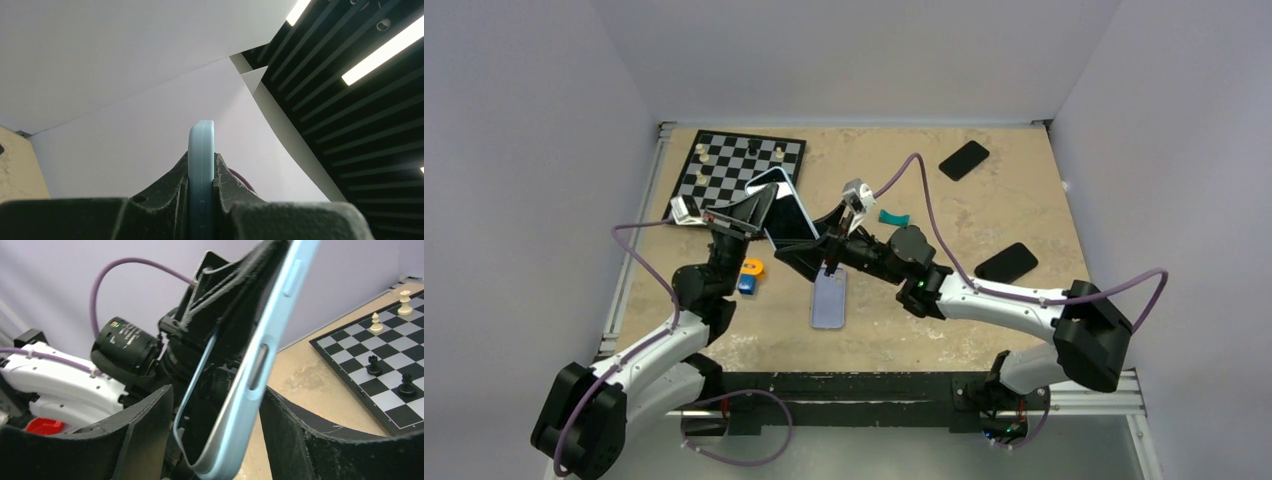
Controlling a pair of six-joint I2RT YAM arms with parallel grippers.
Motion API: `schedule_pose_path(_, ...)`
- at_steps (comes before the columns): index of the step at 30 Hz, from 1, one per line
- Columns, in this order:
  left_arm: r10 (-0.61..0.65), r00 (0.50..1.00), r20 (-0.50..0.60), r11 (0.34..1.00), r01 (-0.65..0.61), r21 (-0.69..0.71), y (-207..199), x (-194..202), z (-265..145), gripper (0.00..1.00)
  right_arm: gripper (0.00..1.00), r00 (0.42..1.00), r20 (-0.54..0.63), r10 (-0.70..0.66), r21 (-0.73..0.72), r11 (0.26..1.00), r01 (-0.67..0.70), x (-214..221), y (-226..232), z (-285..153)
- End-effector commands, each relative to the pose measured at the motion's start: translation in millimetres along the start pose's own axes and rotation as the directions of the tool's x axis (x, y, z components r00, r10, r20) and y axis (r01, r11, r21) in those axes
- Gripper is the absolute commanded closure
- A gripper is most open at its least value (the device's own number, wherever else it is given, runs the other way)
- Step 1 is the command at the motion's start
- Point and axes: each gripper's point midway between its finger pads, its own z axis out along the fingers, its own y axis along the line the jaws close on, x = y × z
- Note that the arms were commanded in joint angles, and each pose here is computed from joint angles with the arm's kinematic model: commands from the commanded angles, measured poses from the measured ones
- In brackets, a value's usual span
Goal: Take the phone out of the phone case
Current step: Remove the phone case from the phone.
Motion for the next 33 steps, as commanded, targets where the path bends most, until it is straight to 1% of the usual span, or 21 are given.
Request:
schedule_pose_path(1,0.034,0.995,0.094,0.967,-0.057,0.249,-70.9,-16.4,-4.0,1.0,0.36,0.99,0.137,0.028,0.008,1.0,-0.029,-25.7,2.6,6.7)
schedule_pose_path(4,0.056,0.993,0.105,0.963,-0.081,0.257,-74.6,-17.5,-4.0,1.0,0.41,0.988,0.148,0.048,0.001,0.999,-0.049,-20.8,4.4,6.4)
schedule_pose_path(12,0.11,0.986,0.126,0.954,-0.14,0.264,-78.2,-18.5,-0.3,1.0,0.38,0.989,0.132,0.072,-0.034,0.997,-0.068,-8.8,13.7,9.7)
schedule_pose_path(15,0.126,0.984,0.129,0.95,-0.157,0.27,-81.1,-18.2,1.9,1.0,0.4,0.99,0.118,0.077,-0.039,0.997,-0.073,-2.9,14.4,11.3)
schedule_pose_path(20,0.133,0.982,0.137,0.945,-0.167,0.281,-86.0,-19.0,3.8,1.0,0.48,0.99,0.115,0.08,-0.034,0.996,-0.076,1.5,11.5,13.4)
schedule_pose_path(24,0.122,0.983,0.14,0.944,-0.158,0.29,-90.1,-20.0,3.3,1.0,0.65,0.99,0.122,0.068,-0.009,0.998,-0.068,3.8,5.0,12.9)
schedule_pose_path(27,0.091,0.987,0.134,0.947,-0.127,0.294,-91.8,-20.4,2.4,1.0,0.8,0.989,0.145,0.042,0.01,0.999,-0.044,-0.1,1.3,11.6)
schedule_pose_path(28,0.07,0.989,0.13,0.951,-0.105,0.292,-91.4,-20.7,1.4,1.0,0.86,0.988,0.151,0.024,0.017,0.999,-0.027,-1.8,0.0,11.8)
schedule_pose_path(29,0.044,0.991,0.125,0.955,-0.078,0.288,-90.1,-21.3,0.3,1.0,0.97,0.988,0.156,0.0,0.02,1.0,-0.003,-3.6,-0.1,11.8)
schedule_pose_path(30,0.013,0.993,0.12,0.959,-0.046,0.279,-87.8,-22.0,-0.2,1.0,1.0,0.987,0.159,-0.032,0.028,0.999,0.027,-4.9,-1.5,11.4)
schedule_pose_path(32,-0.07,0.993,0.097,0.974,0.047,0.224,-76.2,-21.7,-1.5,1.0,1.0,0.979,0.16,-0.124,0.081,0.99,0.112,-4.8,-12.0,8.7)
schedule_pose_path(33,-0.116,0.99,0.08,0.98,0.101,0.172,-65.5,-19.7,-2.7,1.0,1.0,0.97,0.154,-0.188,0.14,0.976,0.167,-5.3,-23.2,6.4)
